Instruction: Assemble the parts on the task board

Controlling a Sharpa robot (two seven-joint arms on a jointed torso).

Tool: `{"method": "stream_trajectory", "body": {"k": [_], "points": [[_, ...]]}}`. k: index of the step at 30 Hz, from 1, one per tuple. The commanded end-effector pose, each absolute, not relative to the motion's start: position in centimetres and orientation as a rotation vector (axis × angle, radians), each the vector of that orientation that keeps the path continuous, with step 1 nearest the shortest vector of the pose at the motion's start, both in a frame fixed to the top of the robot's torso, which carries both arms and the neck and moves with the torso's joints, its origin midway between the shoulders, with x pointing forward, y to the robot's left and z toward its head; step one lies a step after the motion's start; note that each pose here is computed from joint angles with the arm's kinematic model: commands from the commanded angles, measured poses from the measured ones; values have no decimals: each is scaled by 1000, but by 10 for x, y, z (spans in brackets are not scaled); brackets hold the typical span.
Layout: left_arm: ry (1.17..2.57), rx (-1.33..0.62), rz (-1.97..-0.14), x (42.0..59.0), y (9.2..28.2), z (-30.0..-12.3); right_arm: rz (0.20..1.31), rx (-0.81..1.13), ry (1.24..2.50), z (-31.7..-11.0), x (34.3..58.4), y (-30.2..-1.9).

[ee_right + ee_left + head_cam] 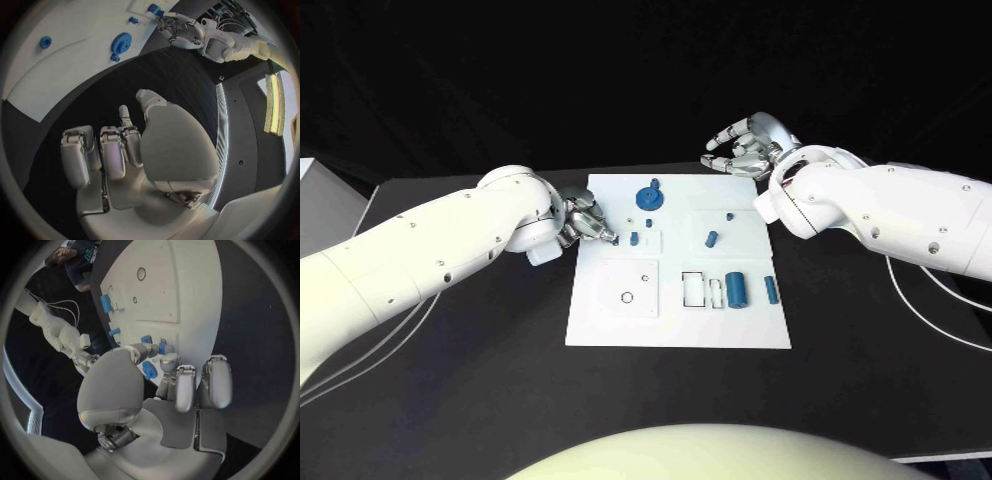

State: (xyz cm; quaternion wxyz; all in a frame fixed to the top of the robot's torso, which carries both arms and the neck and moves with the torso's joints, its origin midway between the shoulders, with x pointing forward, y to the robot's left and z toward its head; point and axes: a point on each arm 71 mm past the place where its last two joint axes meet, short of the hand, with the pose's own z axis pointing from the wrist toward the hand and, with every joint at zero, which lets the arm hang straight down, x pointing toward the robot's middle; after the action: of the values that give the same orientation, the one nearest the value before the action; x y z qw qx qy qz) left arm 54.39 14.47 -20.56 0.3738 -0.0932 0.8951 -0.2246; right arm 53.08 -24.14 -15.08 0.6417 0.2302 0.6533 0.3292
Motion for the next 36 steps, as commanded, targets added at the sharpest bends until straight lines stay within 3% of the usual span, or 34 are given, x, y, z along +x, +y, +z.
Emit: {"method": "stream_trajectory", "body": {"k": [1, 18, 36], "points": [[2369, -222, -656, 542, 141, -206, 756, 508, 1495, -151, 531, -240], [2450, -139, -668, 558, 143, -182, 757, 507, 1495, -151, 531, -238], [2479, 2, -537, 572, 132, -183, 765, 501, 1497, -151, 532, -233]]}}
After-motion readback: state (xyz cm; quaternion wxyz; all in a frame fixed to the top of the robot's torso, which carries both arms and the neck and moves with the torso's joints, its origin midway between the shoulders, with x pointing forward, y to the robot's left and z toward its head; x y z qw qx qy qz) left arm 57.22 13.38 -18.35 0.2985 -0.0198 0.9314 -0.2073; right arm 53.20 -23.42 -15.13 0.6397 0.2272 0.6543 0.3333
